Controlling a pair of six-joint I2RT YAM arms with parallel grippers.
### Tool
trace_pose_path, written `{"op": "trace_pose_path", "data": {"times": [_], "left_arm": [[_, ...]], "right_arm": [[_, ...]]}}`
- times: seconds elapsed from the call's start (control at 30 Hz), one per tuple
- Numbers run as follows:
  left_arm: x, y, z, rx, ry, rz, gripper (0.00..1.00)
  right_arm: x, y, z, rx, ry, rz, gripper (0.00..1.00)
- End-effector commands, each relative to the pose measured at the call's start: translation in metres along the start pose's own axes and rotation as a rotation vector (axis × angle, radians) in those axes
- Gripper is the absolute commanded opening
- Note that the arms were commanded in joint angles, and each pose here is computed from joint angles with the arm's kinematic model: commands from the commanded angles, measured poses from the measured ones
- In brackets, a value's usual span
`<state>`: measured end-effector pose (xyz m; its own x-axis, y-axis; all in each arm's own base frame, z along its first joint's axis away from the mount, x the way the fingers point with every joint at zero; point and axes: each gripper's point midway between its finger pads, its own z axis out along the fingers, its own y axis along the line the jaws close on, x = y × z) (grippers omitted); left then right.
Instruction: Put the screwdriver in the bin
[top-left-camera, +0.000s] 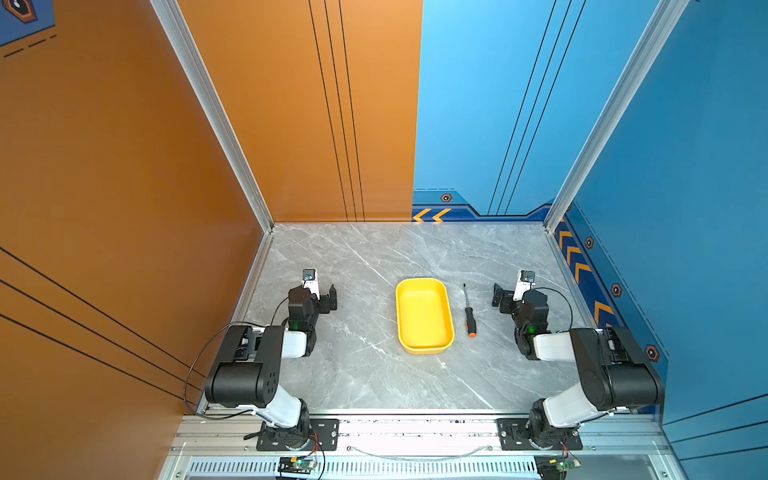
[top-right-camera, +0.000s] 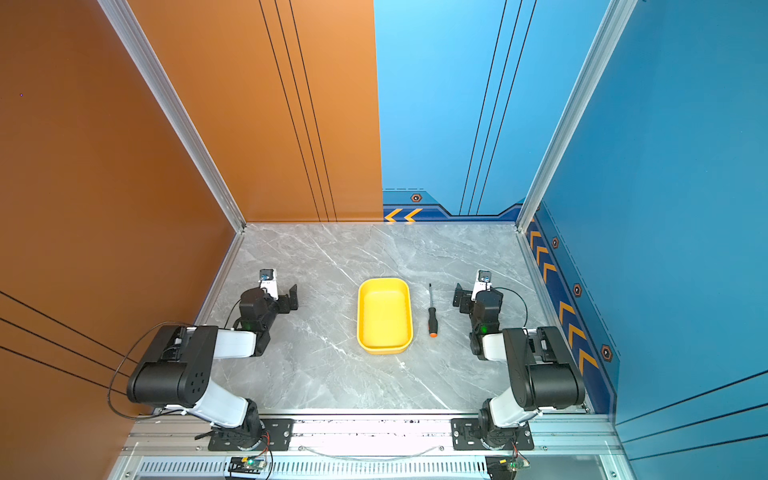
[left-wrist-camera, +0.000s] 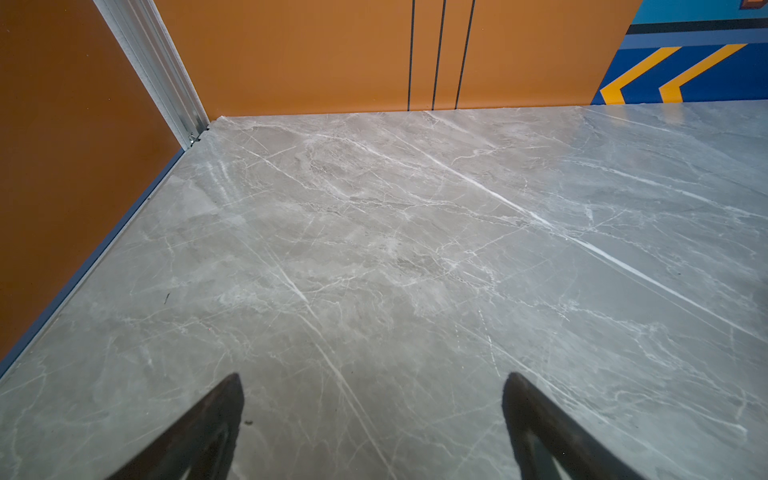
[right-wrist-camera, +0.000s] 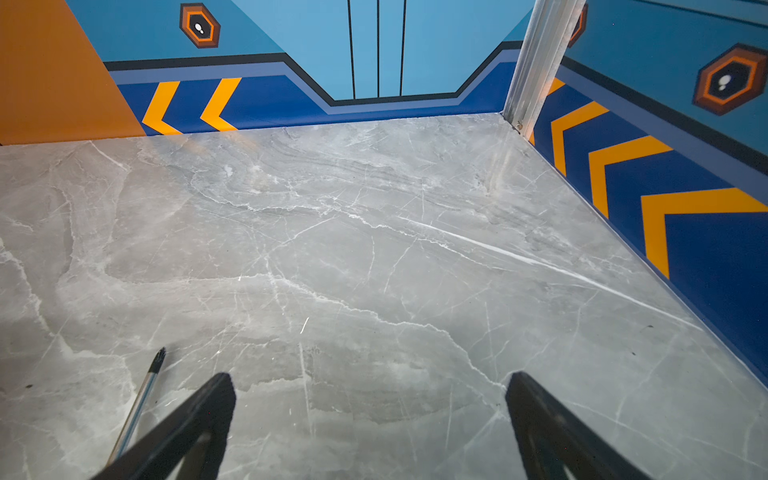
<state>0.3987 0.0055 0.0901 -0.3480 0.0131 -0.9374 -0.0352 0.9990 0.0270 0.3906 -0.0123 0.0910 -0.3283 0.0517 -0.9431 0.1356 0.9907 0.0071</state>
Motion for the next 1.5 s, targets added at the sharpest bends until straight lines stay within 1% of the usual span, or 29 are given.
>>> {"op": "trace_pose_path", "data": {"times": [0.0, 1.03, 1.13, 1.27, 1.47], "left_arm": [[0.0011, 0.0024, -0.0013, -0.015, -0.005, -0.003, 0.98], [0.0021, 0.0023, -0.0017, -0.020, -0.003, 0.000, 0.98], [0.0019, -0.0044, -0.0016, 0.017, -0.003, 0.015, 0.98], [0.0012, -0.0058, -0.0016, 0.024, -0.006, 0.018, 0.98], [0.0013, 0.0000, -0.0014, -0.029, -0.004, 0.023, 0.98]], "right_arm": [[-0.0031, -0.0023, 0.0015, 0.023, -0.006, -0.018, 1.00], [-0.0034, -0.0020, 0.0011, 0.028, -0.010, -0.021, 1.00], [-0.0035, -0.0021, 0.0011, 0.029, -0.010, -0.022, 1.00], [-0.0033, -0.0022, 0.0010, 0.029, -0.009, -0.022, 1.00], [-0.0026, -0.0023, 0.0008, 0.029, -0.008, -0.022, 1.00]]}}
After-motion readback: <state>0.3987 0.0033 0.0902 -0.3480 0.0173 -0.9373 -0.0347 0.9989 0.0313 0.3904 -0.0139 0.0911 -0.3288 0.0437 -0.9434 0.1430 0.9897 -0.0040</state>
